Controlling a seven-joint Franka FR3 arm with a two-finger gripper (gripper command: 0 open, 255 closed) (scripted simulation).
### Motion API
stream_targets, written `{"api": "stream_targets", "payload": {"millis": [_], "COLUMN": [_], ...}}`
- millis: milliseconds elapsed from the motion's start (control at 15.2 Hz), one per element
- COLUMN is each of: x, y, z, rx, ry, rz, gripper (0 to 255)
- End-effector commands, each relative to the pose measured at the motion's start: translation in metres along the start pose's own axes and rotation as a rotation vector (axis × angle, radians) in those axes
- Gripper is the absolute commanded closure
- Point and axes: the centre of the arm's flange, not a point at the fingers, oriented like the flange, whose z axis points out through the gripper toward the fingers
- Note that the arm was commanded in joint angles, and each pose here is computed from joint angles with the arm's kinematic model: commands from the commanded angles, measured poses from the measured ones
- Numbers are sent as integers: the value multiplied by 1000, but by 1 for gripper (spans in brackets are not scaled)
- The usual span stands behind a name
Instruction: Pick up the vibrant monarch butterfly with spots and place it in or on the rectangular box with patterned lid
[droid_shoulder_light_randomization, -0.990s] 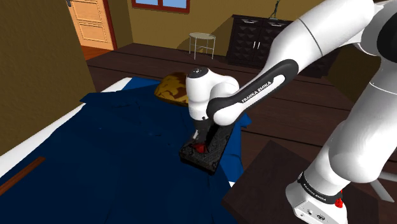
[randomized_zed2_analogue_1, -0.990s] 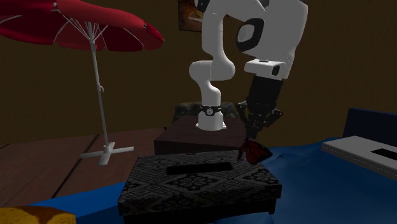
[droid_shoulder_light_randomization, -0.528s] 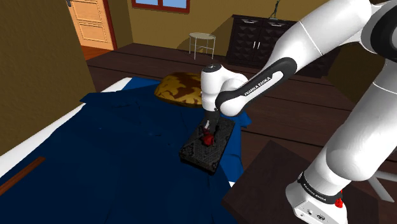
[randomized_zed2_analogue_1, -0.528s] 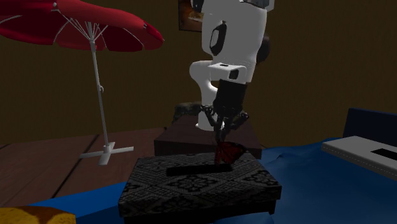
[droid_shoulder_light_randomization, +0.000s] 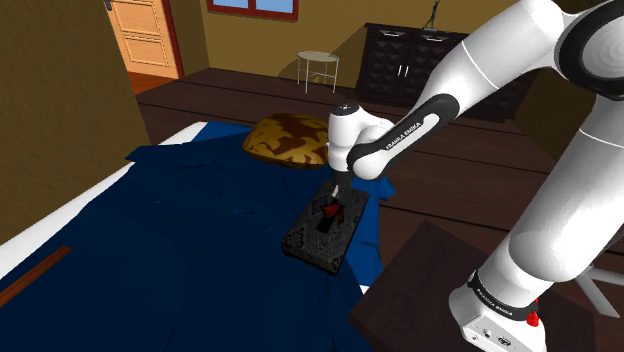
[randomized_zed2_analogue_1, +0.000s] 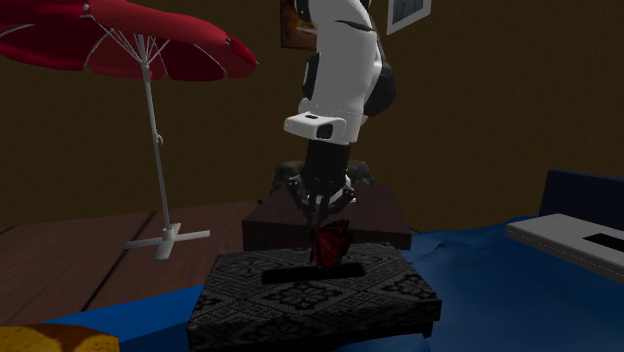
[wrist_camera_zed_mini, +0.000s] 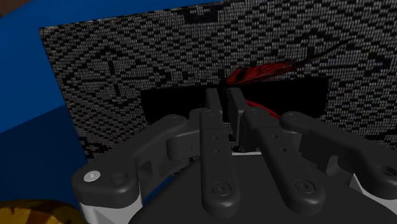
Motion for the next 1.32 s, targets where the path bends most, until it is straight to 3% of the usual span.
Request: {"api": "stream_targets", "payload": {"millis": [0, 198, 726, 792, 1122, 1254], "x": [-2, -1, -1, -2, -1, 0], "y": [-3, -5, -5, -5, -5, -5], "z": [16, 30, 30, 32, 30, 3], "rx": [2, 2, 2, 2, 2, 2], "ry": [-13, -13, -13, -13, -13, -13], "rz": [-2, -2, -2, -3, -2, -2], "gripper": [255, 255, 255, 0, 0, 0]}}
